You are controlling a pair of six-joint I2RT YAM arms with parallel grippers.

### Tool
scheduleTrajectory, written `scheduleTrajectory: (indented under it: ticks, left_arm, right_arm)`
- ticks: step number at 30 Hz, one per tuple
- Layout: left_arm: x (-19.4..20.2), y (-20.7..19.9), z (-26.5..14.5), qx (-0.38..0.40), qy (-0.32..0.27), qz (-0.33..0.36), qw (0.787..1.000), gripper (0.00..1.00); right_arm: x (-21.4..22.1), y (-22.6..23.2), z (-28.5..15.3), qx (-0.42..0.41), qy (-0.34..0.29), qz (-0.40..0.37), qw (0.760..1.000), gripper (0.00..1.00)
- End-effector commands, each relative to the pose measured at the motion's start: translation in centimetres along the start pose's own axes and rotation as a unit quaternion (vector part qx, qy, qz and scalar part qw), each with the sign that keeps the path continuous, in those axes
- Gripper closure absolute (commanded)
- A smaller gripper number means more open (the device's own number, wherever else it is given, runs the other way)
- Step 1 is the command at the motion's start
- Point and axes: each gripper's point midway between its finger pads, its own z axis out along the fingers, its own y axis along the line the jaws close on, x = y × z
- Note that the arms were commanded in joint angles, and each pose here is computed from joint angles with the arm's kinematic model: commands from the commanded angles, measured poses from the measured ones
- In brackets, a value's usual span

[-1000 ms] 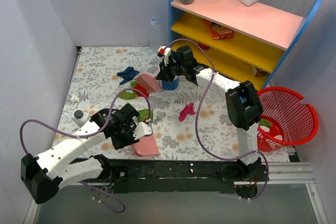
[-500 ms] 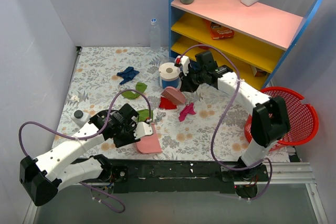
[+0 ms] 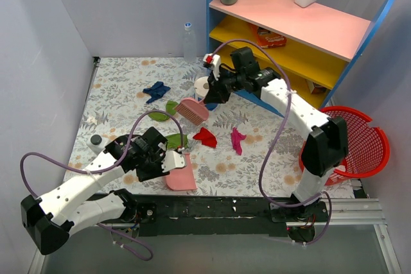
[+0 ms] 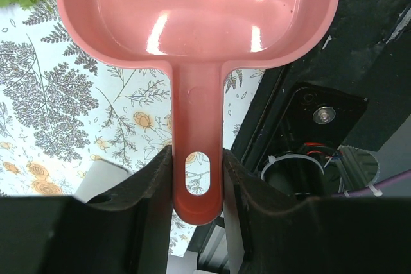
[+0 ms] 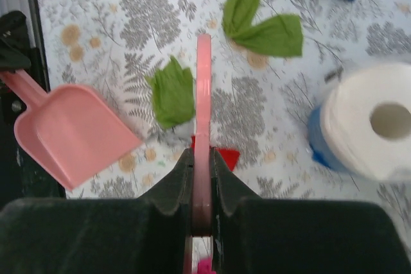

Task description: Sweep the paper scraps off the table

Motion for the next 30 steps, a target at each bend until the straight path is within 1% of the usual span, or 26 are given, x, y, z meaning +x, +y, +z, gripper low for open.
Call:
scheduleTrajectory:
  ticks: [1,6,9,11,12,13,15,18,22,24,25,27,28,29,30]
  left_arm:
    - [-0.8,0.2,-1.4,-0.009,-0.025,-0.007,1.0,1.0]
    - [-0.3,0.8,-1.4,-0.027,-0.016,-0.005,0.999,1.0]
    - [-0.4,0.7,-1.4,-0.024,-0.02,-0.007,0.999,1.0]
    - [-0.5,0.7,-1.5,-0.023,-0.021,-0.01,0.999,1.0]
    - [-0.6,0.8,-1.6,-0.023,-0.022,-0.009,0.999,1.0]
    - [-0.7,0.7,-1.7,-0.021,-0.022,-0.008,0.999,1.0]
    - [-0.8,0.7,-1.8,-0.02,-0.022,-0.006,1.0,1.0]
    - [-0.9,0.6,-1.8,-0.014,-0.023,-0.003,1.0,1.0]
    - [-1.1,0.4,-1.6,-0.008,-0.029,0.001,1.0,1.0]
    - [-1.2,0.4,-1.5,-0.004,-0.028,0.005,1.0,1.0]
    - [-1.3,0.5,-1.5,-0.005,-0.027,0.008,1.0,1.0]
    - [-1.2,0.8,-1.1,-0.005,-0.017,0.008,1.0,1.0]
    - [-1.1,0.9,-0.9,-0.007,-0.012,0.007,1.0,1.0]
    - [-1.3,1.3,-0.4,-0.012,-0.011,0.004,1.0,1.0]
    - [-1.3,1.4,-0.2,-0.015,-0.008,0.004,1.0,1.0]
  right_arm:
    - [-3.5,2.3,4.5,-0.082,-0.039,0.017,0.996,0.99]
    - [-3.9,3.4,7.5,-0.111,-0.038,0.036,0.992,0.99]
    - [-2.4,3.2,8.8,-0.104,-0.026,0.071,0.992,0.99]
    - [-1.4,2.6,9.0,-0.086,-0.015,0.083,0.993,0.99]
    - [0.0,2.5,9.2,-0.077,-0.001,0.094,0.993,0.99]
    - [0.8,1.8,9.0,-0.048,0.011,0.099,0.994,0.99]
    - [3.2,1.1,8.7,-0.016,0.04,0.121,0.992,0.99]
    - [4.1,0.8,6.6,0.008,0.049,0.134,0.99,0.99]
    - [7.2,-0.4,3.0,0.056,0.072,0.145,0.985,0.99]
    - [8.5,-0.7,1.6,0.066,0.084,0.149,0.983,0.99]
    - [8.4,-1.0,0.3,0.076,0.08,0.138,0.984,0.99]
    - [10.5,-1.2,-1.1,0.09,0.113,0.098,0.985,0.99]
    - [10.6,-0.8,-2.0,0.093,0.118,0.077,0.986,0.99]
    - [11.4,-0.6,-2.5,0.086,0.133,0.039,0.987,0.99]
    - [12.3,0.0,-3.2,0.079,0.154,0.034,0.984,0.99]
